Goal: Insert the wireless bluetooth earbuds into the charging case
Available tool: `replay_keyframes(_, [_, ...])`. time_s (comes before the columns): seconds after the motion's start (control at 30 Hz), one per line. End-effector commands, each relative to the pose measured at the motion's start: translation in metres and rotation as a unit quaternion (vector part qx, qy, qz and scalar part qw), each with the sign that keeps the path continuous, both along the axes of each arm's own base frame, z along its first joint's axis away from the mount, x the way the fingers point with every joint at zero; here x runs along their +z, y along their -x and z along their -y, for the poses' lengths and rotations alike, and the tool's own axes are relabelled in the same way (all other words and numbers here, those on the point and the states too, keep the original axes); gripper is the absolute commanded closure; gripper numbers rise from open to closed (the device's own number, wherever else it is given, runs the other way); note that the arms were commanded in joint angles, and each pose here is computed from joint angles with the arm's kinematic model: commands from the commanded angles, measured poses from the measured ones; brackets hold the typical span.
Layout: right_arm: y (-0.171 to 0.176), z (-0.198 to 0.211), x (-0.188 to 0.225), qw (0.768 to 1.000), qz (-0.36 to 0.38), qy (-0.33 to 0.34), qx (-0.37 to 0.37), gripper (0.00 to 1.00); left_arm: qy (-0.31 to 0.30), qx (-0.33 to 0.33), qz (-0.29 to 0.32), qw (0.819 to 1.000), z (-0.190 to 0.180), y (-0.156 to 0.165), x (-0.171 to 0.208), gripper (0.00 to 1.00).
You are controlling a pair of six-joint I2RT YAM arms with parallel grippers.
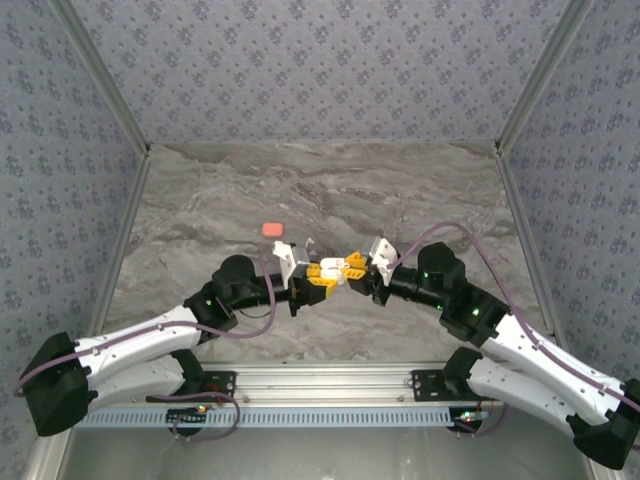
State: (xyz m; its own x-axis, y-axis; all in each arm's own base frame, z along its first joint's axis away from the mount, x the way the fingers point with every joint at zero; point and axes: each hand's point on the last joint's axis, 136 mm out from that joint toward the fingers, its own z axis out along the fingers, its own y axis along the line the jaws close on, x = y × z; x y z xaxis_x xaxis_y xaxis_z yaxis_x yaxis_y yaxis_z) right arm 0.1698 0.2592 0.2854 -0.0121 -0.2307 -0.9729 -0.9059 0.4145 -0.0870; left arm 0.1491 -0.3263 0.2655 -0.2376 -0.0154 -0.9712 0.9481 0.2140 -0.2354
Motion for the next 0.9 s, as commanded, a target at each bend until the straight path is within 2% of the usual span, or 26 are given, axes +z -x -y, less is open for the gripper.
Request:
replay_keyframes(0.0, [0.010, -0.004, -0.003, 0.999, -0.019, 0.011, 0.031, 0.71, 0.044, -0.004, 0.028, 0.999, 0.000, 0.003, 0.033, 1.00])
replay_keyframes(0.1, [0.006, -0.002, 0.007, 0.999, -0.029, 0.006, 0.019, 0.61, 0.043, -0.003, 0.029, 0.999, 0.000, 0.002, 0.032, 1.00])
replay_keyframes(0.23, [0.001, 0.008, 0.036, 0.999, -0.033, -0.038, 0.002, 0.44, 0.034, 0.007, 0.031, 0.999, -0.002, -0.001, 0.029, 1.00])
replay_keyframes(0.27, [-0.003, 0.012, 0.043, 0.998, -0.036, -0.052, -0.009, 0.39, 0.030, 0.015, 0.032, 0.999, -0.003, -0.003, 0.028, 1.00])
replay_keyframes(0.4, [-0.034, 0.034, 0.049, 0.988, -0.087, -0.085, -0.095, 0.32, 0.016, 0.070, 0.035, 0.997, -0.014, -0.017, 0.018, 1.00])
replay_keyframes(0.5, [-0.064, 0.047, 0.026, 0.972, -0.157, -0.078, -0.156, 0.31, 0.004, 0.112, 0.039, 0.993, -0.027, -0.026, 0.012, 1.00])
replay_keyframes(0.6, [-0.095, 0.054, -0.014, 0.949, -0.228, -0.045, -0.213, 0.32, -0.012, 0.135, 0.045, 0.990, -0.038, -0.028, 0.006, 1.00])
replay_keyframes(0.7, [-0.122, 0.049, -0.050, 0.929, -0.276, -0.017, -0.245, 0.34, -0.018, 0.149, 0.052, 0.987, -0.048, -0.026, 0.007, 1.00])
replay_keyframes(0.87, [-0.160, 0.026, -0.097, 0.910, -0.323, 0.038, -0.258, 0.39, -0.016, 0.156, 0.060, 0.986, -0.060, -0.021, 0.009, 1.00])
